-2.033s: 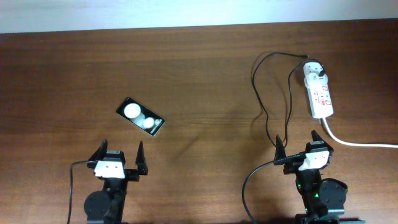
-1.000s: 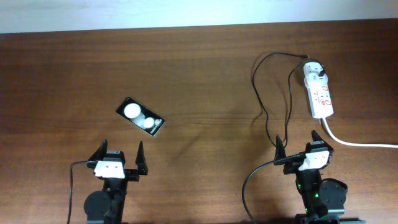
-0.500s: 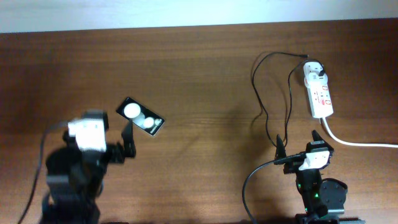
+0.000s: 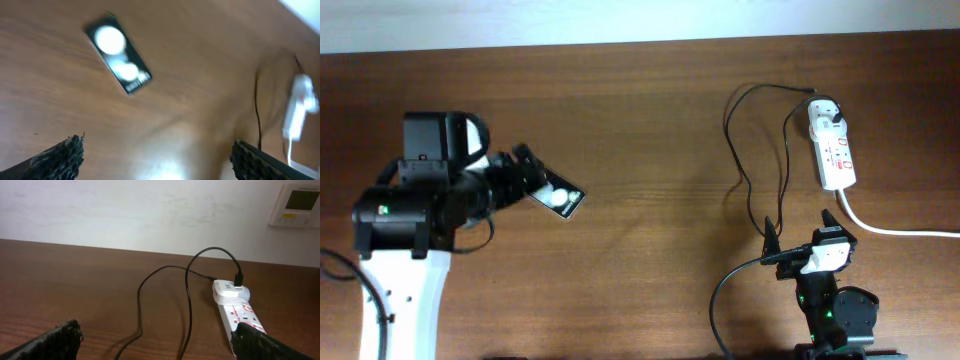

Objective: Plug charger to phone and switch on socket
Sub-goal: 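Move the left gripper to the black phone and grasp it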

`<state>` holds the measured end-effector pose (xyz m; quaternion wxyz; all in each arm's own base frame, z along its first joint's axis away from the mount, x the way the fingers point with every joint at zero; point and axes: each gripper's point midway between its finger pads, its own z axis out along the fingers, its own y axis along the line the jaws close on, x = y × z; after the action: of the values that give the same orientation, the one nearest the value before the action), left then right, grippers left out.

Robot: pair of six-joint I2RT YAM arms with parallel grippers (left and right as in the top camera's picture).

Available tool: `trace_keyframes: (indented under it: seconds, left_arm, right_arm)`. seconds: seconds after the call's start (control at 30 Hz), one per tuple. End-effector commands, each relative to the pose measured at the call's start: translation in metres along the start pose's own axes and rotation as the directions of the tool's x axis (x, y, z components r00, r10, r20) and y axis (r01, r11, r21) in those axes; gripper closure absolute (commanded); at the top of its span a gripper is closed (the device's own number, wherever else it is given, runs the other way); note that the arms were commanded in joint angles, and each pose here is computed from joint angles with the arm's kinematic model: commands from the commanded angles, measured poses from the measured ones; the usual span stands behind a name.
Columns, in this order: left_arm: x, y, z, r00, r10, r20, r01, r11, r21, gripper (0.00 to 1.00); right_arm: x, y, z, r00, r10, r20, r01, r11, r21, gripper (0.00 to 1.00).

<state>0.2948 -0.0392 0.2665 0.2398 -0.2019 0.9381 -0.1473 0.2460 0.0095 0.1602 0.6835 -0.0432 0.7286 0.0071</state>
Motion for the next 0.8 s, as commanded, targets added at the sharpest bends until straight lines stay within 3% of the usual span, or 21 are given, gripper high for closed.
trace_keyframes:
  seconds: [0.0, 0.13, 0.33, 0.43, 0.77]
  left_arm:
    - [-0.048, 0.009, 0.006, 0.982, -0.165, 0.091, 0.178, 0.971, -0.161, 0.03]
    - [-0.057, 0.021, 0.076, 0.925, -0.379, -0.022, 0.35, 0.873, -0.339, 0.01]
    - [-0.03, 0.052, 0.17, 0.875, -0.452, -0.175, 0.304, 0.794, -0.526, 0.01]
    - [-0.017, 0.058, 0.201, 0.874, -0.388, -0.292, 0.194, 0.83, -0.523, 0.01]
    - [-0.02, 0.066, 0.239, 0.881, -0.379, -0.281, 0.198, 0.838, -0.509, 0.01]
  right_arm:
    - [0.003, -0.001, 0.0, 1.0, 0.004, -0.006, -0.004, 1.0, 0.006, 0.01]
    - [0.003, -0.001, 0.0, 1.0, 0.004, -0.006, -0.004, 1.0, 0.006, 0.01]
    - [0.003, -0.001, 0.0, 1.0, 0.004, -0.006, -0.004, 1.0, 0.006, 0.01]
    - [0.003, -0.001, 0.0, 1.0, 0.004, -0.006, -0.004, 1.0, 0.006, 0.01]
    - [0.003, -0.001, 0.0, 1.0, 0.004, -0.006, -0.004, 1.0, 0.006, 0.01]
